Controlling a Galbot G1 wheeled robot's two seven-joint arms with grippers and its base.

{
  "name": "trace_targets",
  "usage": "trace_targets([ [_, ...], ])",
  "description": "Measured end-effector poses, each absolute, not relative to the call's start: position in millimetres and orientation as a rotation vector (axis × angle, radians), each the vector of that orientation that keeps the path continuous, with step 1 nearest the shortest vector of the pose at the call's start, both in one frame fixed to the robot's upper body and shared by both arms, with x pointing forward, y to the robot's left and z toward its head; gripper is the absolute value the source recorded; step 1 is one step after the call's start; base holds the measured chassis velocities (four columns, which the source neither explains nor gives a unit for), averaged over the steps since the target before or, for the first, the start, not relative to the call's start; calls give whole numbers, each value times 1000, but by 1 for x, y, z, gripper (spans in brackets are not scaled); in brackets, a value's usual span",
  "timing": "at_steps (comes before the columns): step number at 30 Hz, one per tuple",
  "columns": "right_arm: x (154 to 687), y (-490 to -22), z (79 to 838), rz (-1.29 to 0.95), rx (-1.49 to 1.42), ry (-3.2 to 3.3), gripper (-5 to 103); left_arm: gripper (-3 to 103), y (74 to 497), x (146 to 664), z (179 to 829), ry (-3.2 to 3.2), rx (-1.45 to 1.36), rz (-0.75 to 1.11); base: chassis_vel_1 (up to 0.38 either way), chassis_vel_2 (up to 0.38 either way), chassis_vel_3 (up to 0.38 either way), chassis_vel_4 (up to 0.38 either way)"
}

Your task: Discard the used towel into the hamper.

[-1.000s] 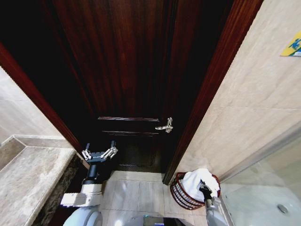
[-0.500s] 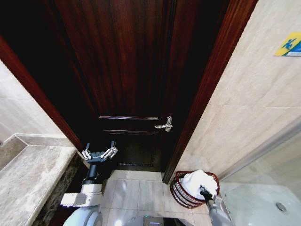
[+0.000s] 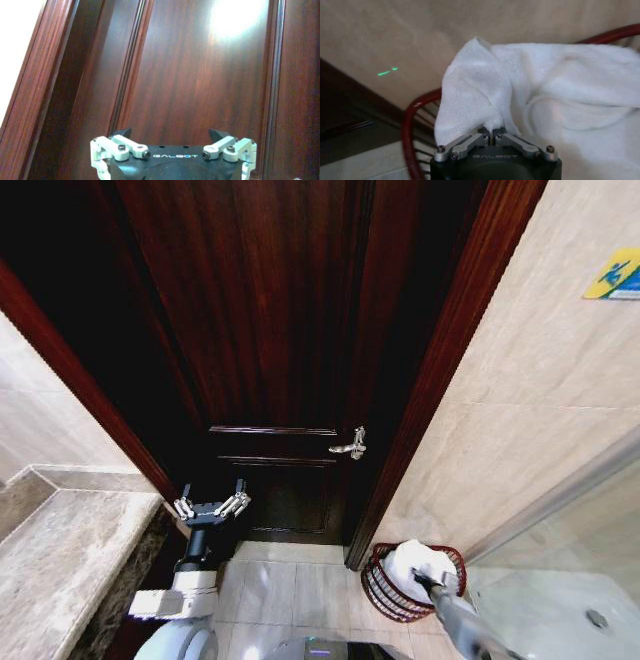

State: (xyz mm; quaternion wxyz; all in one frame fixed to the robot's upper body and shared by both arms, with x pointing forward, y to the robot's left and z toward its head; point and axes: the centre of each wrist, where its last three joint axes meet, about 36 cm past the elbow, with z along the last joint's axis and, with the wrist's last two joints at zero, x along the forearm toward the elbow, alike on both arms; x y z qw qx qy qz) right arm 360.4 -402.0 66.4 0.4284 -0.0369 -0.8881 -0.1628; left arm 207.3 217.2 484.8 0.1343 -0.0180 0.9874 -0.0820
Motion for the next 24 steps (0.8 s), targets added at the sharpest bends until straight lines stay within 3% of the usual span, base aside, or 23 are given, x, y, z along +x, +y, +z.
trace_targets([
  [10,363,-399,67,-390,-75,-2185,1,100,217,207,485,2862,-52,-238,0,0,0,0],
  [13,335,-405,62,-308,51,-2283,17,100,217,207,485,2862,-52,-238,0,0,0,0],
  [16,312,-411,59,-225,130,-2371,22,100,217,207,485,2862,-52,-238,0,0,0,0],
  [19,278,-422,57,-51,197,-2571,38,100,217,207,485,2862,-52,-238,0,0,0,0],
  [24,253,-456,70,61,233,-2716,54,100,217,207,485,2862,-52,-238,0,0,0,0],
])
